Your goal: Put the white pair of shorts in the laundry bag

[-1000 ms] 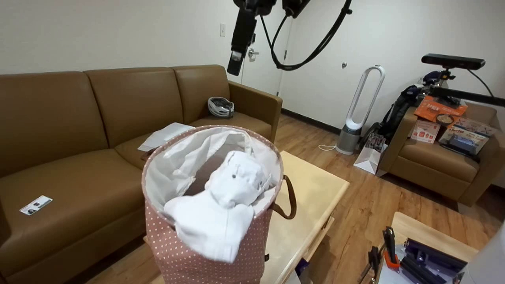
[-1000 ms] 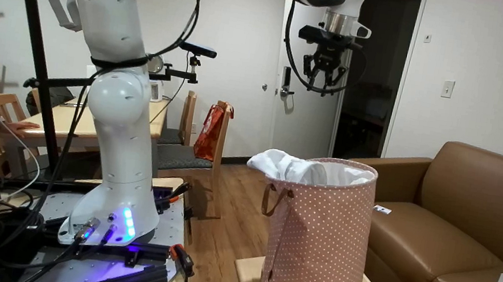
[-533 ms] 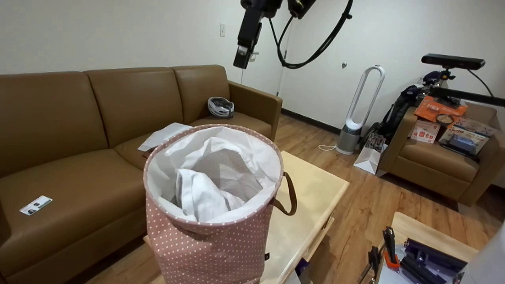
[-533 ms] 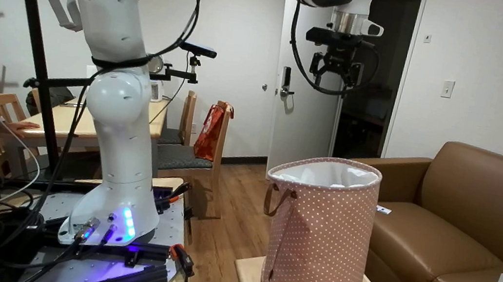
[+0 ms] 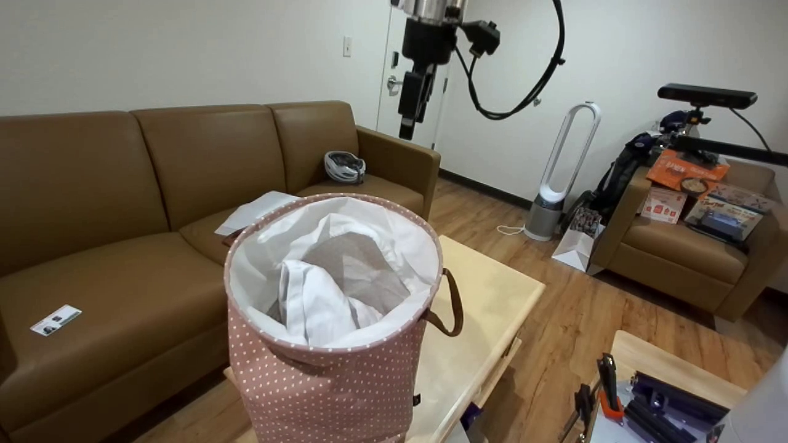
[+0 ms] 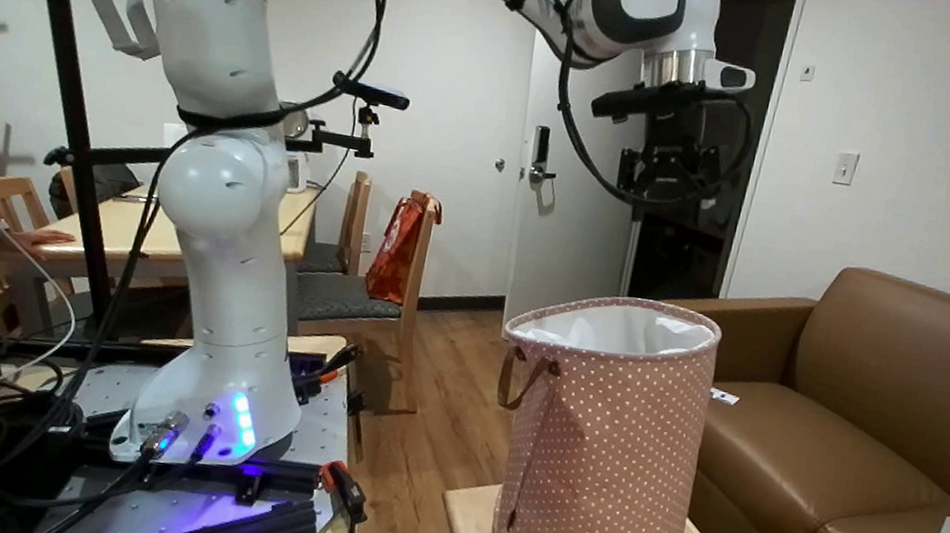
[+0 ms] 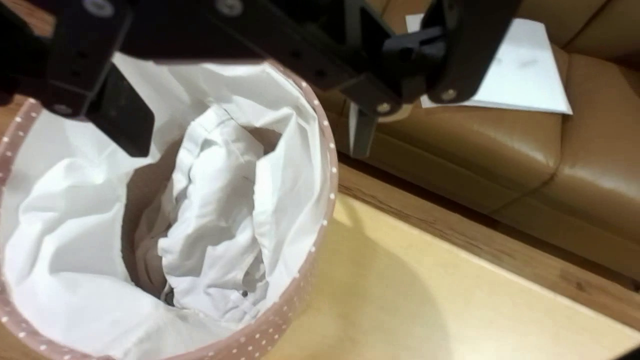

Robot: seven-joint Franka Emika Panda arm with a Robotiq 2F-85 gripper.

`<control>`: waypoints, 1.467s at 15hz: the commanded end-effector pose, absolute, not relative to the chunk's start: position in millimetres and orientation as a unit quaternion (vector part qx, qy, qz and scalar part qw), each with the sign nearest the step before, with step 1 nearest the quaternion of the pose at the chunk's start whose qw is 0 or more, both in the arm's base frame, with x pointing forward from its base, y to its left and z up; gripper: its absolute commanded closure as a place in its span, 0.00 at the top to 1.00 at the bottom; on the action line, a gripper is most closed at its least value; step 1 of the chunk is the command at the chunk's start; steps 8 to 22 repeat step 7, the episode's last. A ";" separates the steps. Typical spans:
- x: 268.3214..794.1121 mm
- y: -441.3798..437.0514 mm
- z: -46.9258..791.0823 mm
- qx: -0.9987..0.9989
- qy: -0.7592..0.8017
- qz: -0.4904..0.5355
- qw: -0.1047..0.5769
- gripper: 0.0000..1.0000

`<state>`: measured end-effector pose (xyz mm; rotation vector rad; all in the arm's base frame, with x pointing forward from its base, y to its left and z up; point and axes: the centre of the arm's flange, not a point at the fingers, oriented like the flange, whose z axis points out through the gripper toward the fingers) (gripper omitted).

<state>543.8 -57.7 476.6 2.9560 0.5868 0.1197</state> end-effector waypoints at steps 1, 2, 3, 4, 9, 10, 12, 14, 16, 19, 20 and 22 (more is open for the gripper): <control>536.4 -65.4 414.4 0.987 0.128 0.024 0.091 1.00; 534.7 -66.1 399.9 0.990 0.111 0.022 0.078 1.00; 532.1 -65.9 387.7 0.994 0.092 0.022 0.051 1.00; 536.4 -64.9 407.7 0.990 0.124 0.016 0.067 1.00; 534.2 -66.0 386.6 0.993 0.106 0.006 0.059 1.00; 534.2 -66.0 386.6 0.993 0.106 0.006 0.059 1.00; 534.2 -66.0 386.6 0.993 0.106 0.006 0.059 1.00; 534.2 -66.0 386.6 0.993 0.106 0.006 0.059 1.00; 534.2 -66.0 386.6 0.993 0.106 0.006 0.059 1.00; 534.2 -66.0 386.6 0.993 0.106 0.006 0.059 1.00; 534.2 -66.0 386.6 0.993 0.106 0.006 0.059 1.00; 534.2 -66.0 386.6 0.993 0.106 0.006 0.059 1.00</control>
